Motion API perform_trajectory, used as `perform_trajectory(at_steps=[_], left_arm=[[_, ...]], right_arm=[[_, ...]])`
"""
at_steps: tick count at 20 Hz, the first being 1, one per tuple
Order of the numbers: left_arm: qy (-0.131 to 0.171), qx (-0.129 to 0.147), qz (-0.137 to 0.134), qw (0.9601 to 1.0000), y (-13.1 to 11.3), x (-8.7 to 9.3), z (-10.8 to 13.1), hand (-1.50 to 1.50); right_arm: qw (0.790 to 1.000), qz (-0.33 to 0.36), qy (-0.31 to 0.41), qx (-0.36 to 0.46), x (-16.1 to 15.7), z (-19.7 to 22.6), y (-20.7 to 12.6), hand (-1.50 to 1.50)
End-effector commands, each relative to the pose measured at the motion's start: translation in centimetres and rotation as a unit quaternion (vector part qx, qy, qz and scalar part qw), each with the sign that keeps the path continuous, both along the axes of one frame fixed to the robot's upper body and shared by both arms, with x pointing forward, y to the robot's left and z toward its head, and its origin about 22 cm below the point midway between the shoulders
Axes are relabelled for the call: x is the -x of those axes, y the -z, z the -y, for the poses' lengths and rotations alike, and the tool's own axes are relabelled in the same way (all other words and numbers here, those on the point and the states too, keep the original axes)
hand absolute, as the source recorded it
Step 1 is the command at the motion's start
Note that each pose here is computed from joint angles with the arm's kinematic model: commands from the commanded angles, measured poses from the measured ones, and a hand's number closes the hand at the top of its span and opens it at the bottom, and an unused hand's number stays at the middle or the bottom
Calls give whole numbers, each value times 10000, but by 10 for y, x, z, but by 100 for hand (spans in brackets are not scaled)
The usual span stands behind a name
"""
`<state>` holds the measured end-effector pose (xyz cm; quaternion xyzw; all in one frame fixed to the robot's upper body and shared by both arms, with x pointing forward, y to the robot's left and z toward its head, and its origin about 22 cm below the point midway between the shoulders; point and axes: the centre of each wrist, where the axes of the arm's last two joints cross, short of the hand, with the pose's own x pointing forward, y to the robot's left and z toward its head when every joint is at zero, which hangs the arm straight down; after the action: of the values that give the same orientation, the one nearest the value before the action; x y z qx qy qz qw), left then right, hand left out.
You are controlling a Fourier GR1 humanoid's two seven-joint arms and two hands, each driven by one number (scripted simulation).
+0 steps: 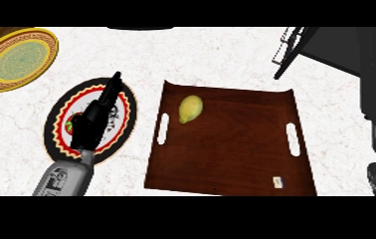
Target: Pick the bell pepper from the tray and place it in the tiered shelf
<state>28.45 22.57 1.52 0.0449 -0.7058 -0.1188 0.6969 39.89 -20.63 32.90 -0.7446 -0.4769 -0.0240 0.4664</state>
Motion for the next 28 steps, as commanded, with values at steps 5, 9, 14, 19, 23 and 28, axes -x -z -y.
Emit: perform_trajectory(at_steps=[5, 9, 14, 19, 23, 28], left_arm=[[-9, -58, 81, 10000, -11, -11, 1, 0], [10, 32, 63, 10000, 3, 4, 10, 0], [22, -9, 65, 10000, -8, 9, 18, 0], [51, -69, 8, 10000, 6, -3, 0, 0], [-25, -18, -11, 10000, 0, 0, 1, 0], [-123, -36, -17, 9999, -4, 3, -2, 0]], right_arm=[[9986, 30, -112, 525, -29, 36, 57, 150], [9992, 314, 52, 227, -37, 60, 36, 150], [9888, 1356, -559, -288, -31, 69, 56, 150], [9866, 1485, -570, -375, -33, 103, 64, 150], [9855, 1524, -633, -398, -41, 80, 56, 150], [9924, 699, 971, -286, -31, 136, 60, -150]])
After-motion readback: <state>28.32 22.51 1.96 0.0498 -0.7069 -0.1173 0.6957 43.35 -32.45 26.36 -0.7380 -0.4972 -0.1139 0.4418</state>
